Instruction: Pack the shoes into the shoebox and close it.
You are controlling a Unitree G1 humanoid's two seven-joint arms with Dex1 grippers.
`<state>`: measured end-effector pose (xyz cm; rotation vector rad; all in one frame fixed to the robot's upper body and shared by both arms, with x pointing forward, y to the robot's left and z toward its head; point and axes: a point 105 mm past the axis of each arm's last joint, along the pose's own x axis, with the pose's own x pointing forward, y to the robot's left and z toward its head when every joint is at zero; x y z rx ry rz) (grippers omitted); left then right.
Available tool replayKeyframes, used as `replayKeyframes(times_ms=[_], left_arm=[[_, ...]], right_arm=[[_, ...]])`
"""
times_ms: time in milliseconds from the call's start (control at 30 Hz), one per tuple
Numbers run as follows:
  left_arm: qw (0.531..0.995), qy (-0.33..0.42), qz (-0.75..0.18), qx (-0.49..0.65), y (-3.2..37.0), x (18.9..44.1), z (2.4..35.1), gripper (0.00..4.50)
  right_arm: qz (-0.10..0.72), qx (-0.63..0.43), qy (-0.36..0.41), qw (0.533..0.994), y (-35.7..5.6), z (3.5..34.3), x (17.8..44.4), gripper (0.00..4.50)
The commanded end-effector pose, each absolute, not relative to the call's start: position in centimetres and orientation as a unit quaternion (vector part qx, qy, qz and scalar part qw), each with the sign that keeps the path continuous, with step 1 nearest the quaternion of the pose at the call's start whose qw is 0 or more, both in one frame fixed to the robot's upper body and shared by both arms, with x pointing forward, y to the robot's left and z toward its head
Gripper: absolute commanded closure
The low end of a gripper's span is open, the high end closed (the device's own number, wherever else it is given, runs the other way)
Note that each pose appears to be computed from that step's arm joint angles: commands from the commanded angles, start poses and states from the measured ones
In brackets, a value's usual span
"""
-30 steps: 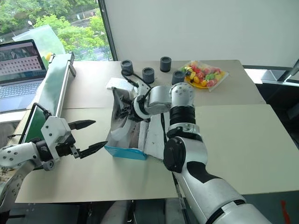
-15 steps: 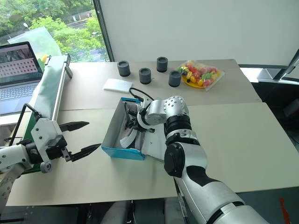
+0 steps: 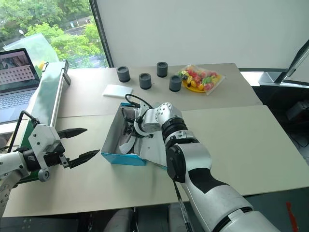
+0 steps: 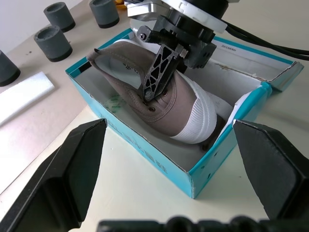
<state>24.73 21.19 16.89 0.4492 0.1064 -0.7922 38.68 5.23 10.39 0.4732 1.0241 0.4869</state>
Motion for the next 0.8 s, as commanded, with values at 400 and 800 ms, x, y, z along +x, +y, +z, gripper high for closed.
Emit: replayKeyframes(times_ms=[400, 800], left_arm=[[0.892, 0.03, -0.387, 0.233, 20.6, 25.0, 17.8, 0.0], [0.892, 0.027, -0.388, 0.228, 20.7, 25.7, 17.9, 0.0]], right_arm=[[0.359, 0.195, 0.398, 0.821, 10.1, 19.8, 37.9, 0.03], [0.572, 0.19, 0.213, 0.769, 2.5, 28.0, 33.2, 2.2]])
